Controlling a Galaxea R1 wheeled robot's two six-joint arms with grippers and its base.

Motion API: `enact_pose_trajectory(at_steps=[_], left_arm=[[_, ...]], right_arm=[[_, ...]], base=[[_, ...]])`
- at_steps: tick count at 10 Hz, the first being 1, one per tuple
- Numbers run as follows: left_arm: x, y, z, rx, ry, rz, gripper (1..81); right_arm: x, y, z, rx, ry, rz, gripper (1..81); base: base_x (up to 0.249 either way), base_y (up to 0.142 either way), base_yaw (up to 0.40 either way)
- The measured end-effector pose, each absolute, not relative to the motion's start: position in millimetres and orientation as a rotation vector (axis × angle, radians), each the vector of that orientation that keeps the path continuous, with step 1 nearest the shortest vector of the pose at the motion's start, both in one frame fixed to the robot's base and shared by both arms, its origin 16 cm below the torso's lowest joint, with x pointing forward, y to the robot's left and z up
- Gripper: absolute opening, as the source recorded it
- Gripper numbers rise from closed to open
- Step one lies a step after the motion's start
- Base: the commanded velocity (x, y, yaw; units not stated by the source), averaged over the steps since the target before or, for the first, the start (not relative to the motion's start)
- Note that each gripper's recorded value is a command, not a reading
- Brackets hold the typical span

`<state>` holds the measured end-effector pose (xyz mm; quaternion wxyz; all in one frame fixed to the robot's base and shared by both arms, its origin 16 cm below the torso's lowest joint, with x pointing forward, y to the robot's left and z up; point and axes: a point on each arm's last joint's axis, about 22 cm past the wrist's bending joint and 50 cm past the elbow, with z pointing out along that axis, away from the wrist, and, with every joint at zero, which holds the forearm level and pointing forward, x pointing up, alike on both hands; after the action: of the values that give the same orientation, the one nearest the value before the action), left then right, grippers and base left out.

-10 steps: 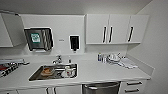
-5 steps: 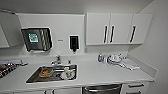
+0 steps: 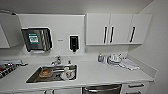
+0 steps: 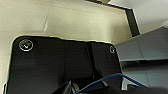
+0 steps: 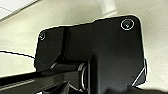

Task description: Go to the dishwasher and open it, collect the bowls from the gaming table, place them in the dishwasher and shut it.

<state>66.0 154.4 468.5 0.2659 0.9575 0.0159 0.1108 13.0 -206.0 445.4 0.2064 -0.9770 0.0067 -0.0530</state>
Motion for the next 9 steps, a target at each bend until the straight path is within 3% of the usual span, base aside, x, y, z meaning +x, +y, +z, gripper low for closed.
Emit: enact_pose_trajectory(at_steps=[2,5,9], left_arm=[[66.0,171.6,469.5,2.587,0.061,0.358,81.1],[53.9,188.5,471.9,2.583,-0.02,0.426,81.1],[62.4,220.2,480.3,2.573,0.001,0.554,81.1]], right_arm=[[11.9,-207.2,445.6,-2.722,0.015,-0.14,81.1],[14.6,-213.3,454.6,-2.698,0.012,-0.138,81.1],[19.2,-237.2,480.5,-2.655,0.011,-0.138,81.1]], base=[[0.0,0.0,0.0],[0.0,0.0,0.0],[0.0,0.0,0.0]])
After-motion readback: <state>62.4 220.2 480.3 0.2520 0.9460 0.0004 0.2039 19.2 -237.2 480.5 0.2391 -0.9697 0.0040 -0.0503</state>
